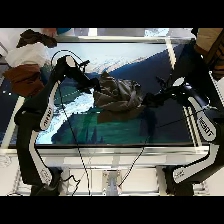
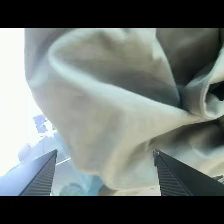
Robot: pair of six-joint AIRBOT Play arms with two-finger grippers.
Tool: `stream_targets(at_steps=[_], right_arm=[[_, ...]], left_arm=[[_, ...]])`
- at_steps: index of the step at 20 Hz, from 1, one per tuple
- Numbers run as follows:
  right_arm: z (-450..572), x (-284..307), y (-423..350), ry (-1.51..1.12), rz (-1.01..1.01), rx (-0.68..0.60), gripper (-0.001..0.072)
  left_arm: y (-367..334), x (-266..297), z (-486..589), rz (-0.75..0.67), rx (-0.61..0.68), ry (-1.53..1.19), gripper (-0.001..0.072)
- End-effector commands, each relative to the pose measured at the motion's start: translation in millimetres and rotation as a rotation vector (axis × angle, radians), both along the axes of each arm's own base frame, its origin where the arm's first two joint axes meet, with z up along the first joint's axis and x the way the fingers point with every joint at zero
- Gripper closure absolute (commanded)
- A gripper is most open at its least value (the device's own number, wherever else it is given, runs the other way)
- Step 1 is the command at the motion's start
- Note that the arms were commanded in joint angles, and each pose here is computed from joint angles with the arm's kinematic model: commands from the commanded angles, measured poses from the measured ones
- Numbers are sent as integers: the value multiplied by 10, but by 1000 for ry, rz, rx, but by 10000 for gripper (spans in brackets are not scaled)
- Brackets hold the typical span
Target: Fold the shirts.
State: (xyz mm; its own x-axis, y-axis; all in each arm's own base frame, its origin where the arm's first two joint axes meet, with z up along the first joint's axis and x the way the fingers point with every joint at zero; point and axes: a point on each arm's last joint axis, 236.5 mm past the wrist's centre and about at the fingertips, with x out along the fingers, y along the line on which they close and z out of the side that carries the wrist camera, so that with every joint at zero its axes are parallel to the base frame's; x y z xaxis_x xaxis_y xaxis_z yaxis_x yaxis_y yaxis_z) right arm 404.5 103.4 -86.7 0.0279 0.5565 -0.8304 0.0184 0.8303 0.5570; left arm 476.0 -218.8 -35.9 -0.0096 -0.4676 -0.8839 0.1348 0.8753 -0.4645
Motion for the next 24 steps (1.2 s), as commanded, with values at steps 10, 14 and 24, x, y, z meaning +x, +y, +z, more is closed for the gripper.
stream_targets(at_steps=[10,14,24], right_arm=[[67,145,269,-34,-37,149,684],[156,162,131,-69,-32,101,685],[1109,251,-891,-306,-190,-79,687]], left_arm=[[61,-16,-29,-16,13,3,9],[193,-75,-174,-30,74,38,9],[-290,-94,-470,-13,-151,135,8]])
